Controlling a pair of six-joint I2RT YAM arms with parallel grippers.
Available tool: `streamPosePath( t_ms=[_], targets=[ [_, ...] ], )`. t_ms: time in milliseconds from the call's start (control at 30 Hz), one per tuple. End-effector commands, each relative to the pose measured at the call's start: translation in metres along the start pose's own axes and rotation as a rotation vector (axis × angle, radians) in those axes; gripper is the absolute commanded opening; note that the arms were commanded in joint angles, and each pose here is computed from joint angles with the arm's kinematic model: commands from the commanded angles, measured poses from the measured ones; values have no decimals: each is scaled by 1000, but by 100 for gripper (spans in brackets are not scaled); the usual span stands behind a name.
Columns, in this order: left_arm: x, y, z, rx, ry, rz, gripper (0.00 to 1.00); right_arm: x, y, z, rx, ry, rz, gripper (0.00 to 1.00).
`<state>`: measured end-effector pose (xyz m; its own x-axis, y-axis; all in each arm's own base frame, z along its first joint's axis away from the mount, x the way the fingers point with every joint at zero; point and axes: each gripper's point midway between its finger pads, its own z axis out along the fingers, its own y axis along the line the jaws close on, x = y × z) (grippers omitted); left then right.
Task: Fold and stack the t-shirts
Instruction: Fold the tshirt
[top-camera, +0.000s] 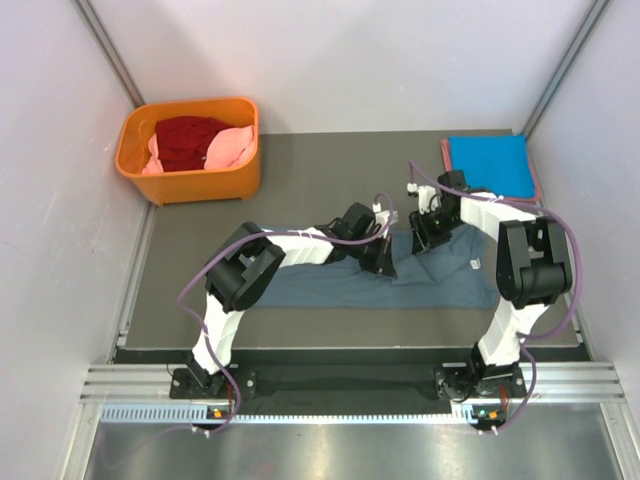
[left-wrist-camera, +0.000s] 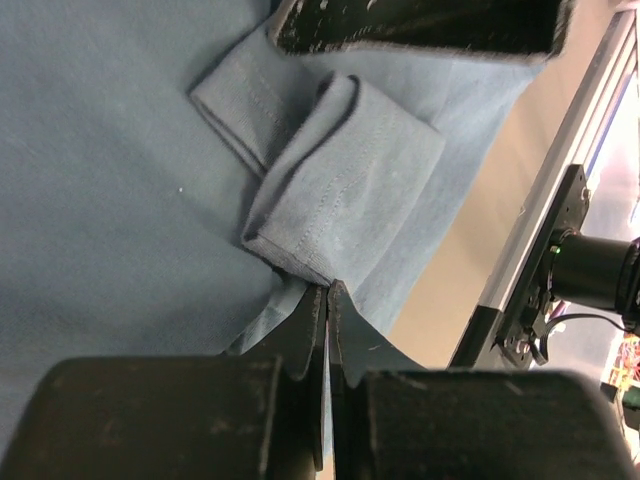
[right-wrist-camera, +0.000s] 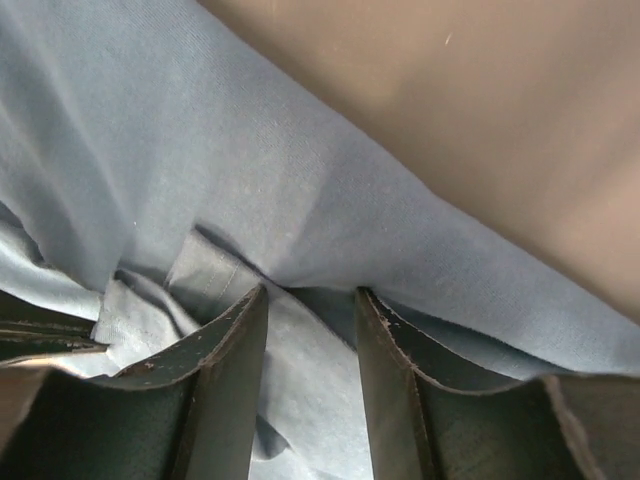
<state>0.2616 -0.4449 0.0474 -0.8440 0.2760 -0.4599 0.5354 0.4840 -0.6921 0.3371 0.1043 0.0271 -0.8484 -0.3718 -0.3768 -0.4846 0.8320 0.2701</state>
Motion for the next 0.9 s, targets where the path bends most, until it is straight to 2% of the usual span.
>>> streamPosePath(
  t_ms=[0, 100, 200, 233, 333, 467, 700, 867],
  targets=[
    [-1, -5, 3, 35, -12, 21, 0, -10, 1, -1, -13, -12, -52, 40],
    [1, -4, 4, 29, -7, 17, 0, -13, 4, -3, -24, -24, -56, 30],
    [2, -3, 4, 26, -6, 14, 0, -18, 9, -7, -42, -55, -65, 18],
    [2, -2, 4, 25, -7, 15, 0, -20, 9, -8, -46, -67, -67, 10],
    [2, -2, 3, 18, -11, 11, 0, -24, 14, -14, -60, -88, -73, 0],
    [1, -3, 1, 15, -18, 10, 0, -33, 15, -28, -52, -143, -64, 0],
    [2, -8, -2, 21, -27, 2, 0, -40, -12, -46, 54, -198, 18, 0],
    [4, -12, -4, 19, -29, -1, 0, -39, -19, -50, 66, -206, 56, 0]
  ],
)
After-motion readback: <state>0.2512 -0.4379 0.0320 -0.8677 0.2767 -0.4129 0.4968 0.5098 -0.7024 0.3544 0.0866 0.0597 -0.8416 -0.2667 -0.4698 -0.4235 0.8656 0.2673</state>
